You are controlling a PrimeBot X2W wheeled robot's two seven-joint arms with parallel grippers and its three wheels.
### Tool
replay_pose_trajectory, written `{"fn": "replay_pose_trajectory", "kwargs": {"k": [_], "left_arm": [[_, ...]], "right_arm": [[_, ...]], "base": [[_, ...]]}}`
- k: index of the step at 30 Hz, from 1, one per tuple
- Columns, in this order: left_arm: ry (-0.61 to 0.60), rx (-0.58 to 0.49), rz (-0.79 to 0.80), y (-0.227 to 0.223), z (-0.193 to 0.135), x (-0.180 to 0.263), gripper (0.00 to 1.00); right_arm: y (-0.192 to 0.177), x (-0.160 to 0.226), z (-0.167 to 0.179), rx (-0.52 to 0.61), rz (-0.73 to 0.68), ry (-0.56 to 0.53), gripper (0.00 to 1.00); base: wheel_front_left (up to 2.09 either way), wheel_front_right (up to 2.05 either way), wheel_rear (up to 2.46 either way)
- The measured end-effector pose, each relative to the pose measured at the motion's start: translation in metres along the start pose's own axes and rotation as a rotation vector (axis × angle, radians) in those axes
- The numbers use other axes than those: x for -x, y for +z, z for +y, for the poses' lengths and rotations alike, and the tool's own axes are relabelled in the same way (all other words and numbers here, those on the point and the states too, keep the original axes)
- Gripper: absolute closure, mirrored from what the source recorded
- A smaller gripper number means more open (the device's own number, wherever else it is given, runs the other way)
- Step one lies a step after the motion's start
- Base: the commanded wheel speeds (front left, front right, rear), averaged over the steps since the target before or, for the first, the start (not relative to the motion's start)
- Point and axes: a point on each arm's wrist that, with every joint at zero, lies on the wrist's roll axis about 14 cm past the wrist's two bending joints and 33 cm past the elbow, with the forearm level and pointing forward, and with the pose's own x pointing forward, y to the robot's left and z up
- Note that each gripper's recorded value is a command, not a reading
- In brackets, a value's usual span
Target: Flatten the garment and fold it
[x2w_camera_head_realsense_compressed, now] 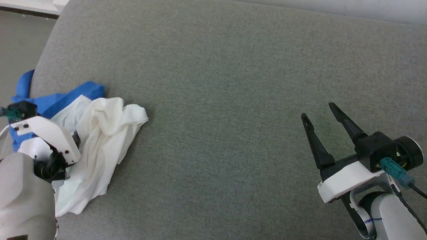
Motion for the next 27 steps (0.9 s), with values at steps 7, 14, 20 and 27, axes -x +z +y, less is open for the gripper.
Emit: {"fn": "replay_pose_trajectory", "kwargs": {"k": [7, 14, 20, 27], "left_arm": [[0.005, 0.028, 0.237, -0.019, 0.004, -0.005, 0.51], [0.033, 0.005, 0.208, -0.017, 0.018, 0.000, 1.00], [0.099, -0.076, -0.091, 0.043, 0.046, 0.018, 1.00], [0.108, -0.167, -0.561, 0.142, 0.047, 0.071, 1.00]], "right_arm": [[-0.009, -0.007, 0.003, -0.022, 0.013, 0.024, 0.00], [0.000, -0.017, 0.022, -0.028, -0.032, 0.085, 0.00], [0.016, -0.014, 0.028, -0.031, -0.079, 0.079, 0.00], [0.035, 0.003, 0.030, -0.033, -0.130, 0.035, 0.00]], "base": [[0.00, 0.00, 0.00], [0.00, 0.00, 0.00], [0.00, 0.00, 0.00], [0.00, 0.00, 0.00]]}}
